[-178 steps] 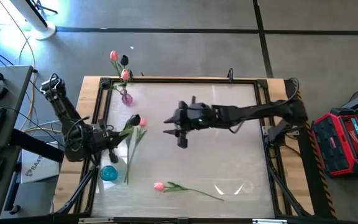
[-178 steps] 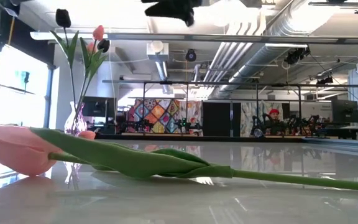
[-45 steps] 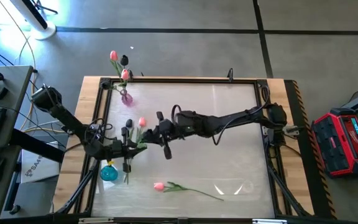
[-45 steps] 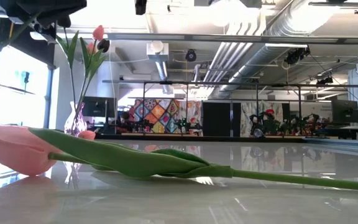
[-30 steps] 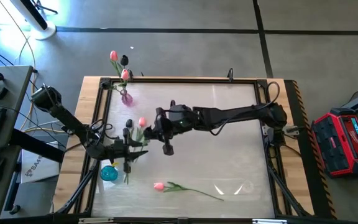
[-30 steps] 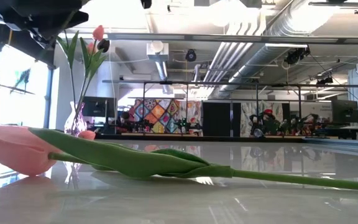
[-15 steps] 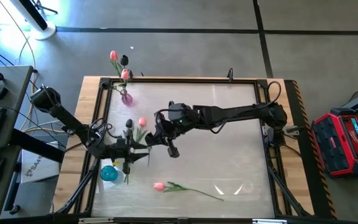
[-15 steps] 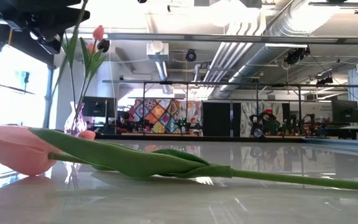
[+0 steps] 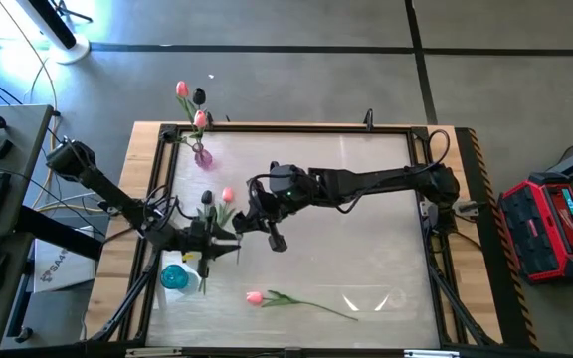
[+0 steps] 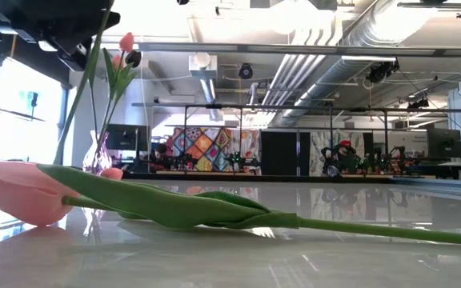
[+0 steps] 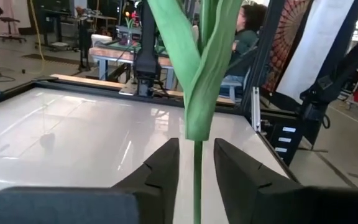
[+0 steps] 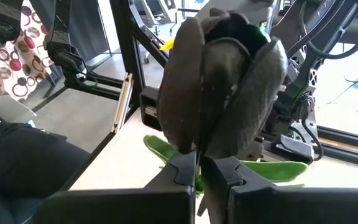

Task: Sort flowers into vase by color
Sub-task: Put the black flower into the blue glass vase

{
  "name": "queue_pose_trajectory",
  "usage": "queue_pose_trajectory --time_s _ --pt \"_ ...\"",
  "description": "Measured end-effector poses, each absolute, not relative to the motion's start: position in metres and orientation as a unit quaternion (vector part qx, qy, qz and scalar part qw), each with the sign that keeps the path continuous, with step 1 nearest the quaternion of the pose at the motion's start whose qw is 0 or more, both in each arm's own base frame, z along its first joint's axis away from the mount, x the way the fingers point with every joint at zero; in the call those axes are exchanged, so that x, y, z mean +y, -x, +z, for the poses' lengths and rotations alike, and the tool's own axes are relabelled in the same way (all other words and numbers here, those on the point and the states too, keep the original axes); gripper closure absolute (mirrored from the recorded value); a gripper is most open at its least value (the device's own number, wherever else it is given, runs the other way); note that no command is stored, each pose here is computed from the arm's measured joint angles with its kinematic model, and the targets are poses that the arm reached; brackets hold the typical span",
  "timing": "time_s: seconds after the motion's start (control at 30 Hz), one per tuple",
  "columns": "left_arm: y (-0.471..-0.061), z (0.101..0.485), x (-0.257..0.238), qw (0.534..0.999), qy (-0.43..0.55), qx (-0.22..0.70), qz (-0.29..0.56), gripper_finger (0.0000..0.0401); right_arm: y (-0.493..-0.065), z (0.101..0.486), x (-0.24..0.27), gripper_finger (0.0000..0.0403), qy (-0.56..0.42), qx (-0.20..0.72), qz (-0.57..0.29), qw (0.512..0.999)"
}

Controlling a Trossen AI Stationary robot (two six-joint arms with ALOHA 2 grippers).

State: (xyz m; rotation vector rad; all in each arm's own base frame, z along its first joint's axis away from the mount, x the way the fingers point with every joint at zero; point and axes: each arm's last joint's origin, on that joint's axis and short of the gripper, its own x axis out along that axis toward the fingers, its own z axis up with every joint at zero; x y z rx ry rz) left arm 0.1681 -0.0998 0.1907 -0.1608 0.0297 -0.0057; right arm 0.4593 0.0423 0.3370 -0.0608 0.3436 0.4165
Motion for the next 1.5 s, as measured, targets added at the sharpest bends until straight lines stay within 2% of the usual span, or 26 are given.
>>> queue_pose_trajectory --time_s 0.27,0.4,0.6,0.73,0.87,1.03,1.23,1.5 --pt "-0.168 0.186 -0.100 0.998 0.049 0.037 -0.003 0.0395 -0.459 0.337 0.042 0.0402 0.030 0.170 0.204 0.964" --pt "-0.168 0.187 -0.100 0.999 0.014 0.034 0.002 0.0398 -0.460 0.337 0.042 0.0375 0.028 0.168 0.204 0.964" --pt "-0.168 0.203 -0.110 0.999 -0.029 0.013 0.018 0.0400 -0.460 0.338 0.043 0.0286 0.007 0.170 0.197 0.966" --pt "-0.154 0.220 -0.121 0.996 -0.055 -0.003 0.073 0.0400 -0.461 0.340 0.043 0.0239 -0.016 0.171 0.123 0.977" --pt "-0.127 0.235 -0.129 0.992 -0.036 -0.015 0.124 0.0401 -0.460 0.339 0.050 0.0217 0.010 0.171 0.061 0.983" --pt "-0.086 0.250 -0.132 0.985 0.007 -0.007 0.171 0.0401 -0.459 0.339 0.060 0.0213 0.015 0.171 0.064 0.983" --pt "-0.049 0.272 -0.127 0.997 0.051 -0.008 0.064 0.0401 -0.462 0.333 0.062 0.0213 0.012 0.177 0.063 0.982" --pt "-0.024 0.277 -0.125 0.999 0.036 -0.002 -0.026 0.0401 -0.467 0.325 0.063 0.0213 0.002 0.184 0.060 0.981"
